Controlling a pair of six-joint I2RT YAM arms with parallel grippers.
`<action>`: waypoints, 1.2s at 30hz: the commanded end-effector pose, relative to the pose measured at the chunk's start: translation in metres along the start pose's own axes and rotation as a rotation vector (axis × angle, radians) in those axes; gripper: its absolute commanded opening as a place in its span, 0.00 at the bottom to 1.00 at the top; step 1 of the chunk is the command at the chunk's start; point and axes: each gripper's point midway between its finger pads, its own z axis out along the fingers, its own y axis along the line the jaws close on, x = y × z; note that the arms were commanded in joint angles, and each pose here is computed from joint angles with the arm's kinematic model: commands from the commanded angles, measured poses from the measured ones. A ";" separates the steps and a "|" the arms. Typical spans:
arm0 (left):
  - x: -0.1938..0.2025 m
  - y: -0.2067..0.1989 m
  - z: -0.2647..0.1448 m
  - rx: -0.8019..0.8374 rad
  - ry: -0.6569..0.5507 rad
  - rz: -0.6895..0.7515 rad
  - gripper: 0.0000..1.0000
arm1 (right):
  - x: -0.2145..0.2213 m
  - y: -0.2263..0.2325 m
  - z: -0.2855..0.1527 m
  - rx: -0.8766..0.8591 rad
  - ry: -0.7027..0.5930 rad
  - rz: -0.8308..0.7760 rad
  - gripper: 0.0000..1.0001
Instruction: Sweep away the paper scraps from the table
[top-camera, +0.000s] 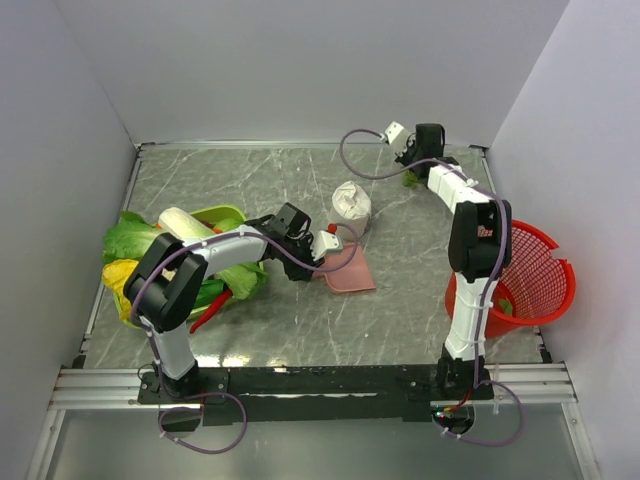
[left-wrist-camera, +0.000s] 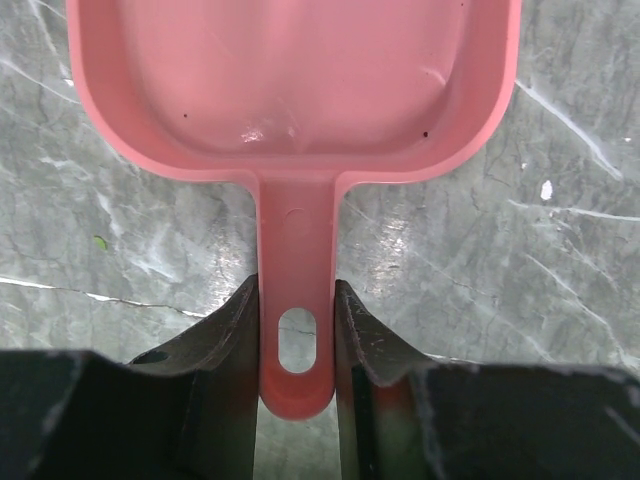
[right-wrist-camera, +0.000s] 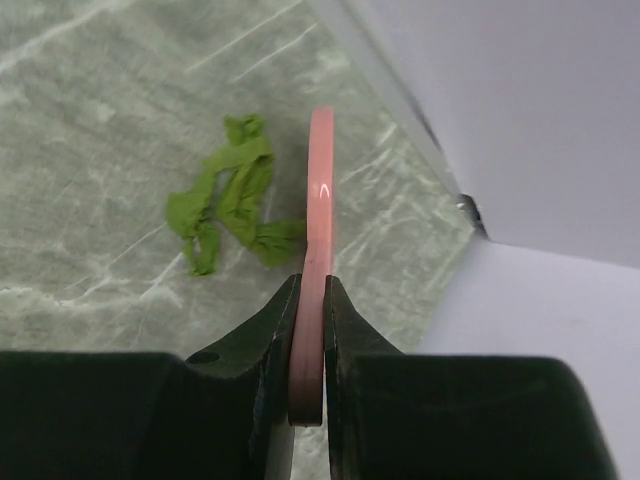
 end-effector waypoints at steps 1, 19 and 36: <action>-0.017 -0.010 -0.014 0.036 -0.052 0.020 0.10 | -0.024 -0.021 -0.001 0.052 -0.065 -0.074 0.00; -0.016 -0.003 -0.023 -0.015 -0.038 0.026 0.12 | -0.055 0.038 -0.186 -0.231 -0.088 -0.029 0.00; 0.007 -0.003 -0.028 -0.014 0.040 0.024 0.13 | -0.006 0.151 -0.161 -0.550 0.042 0.003 0.00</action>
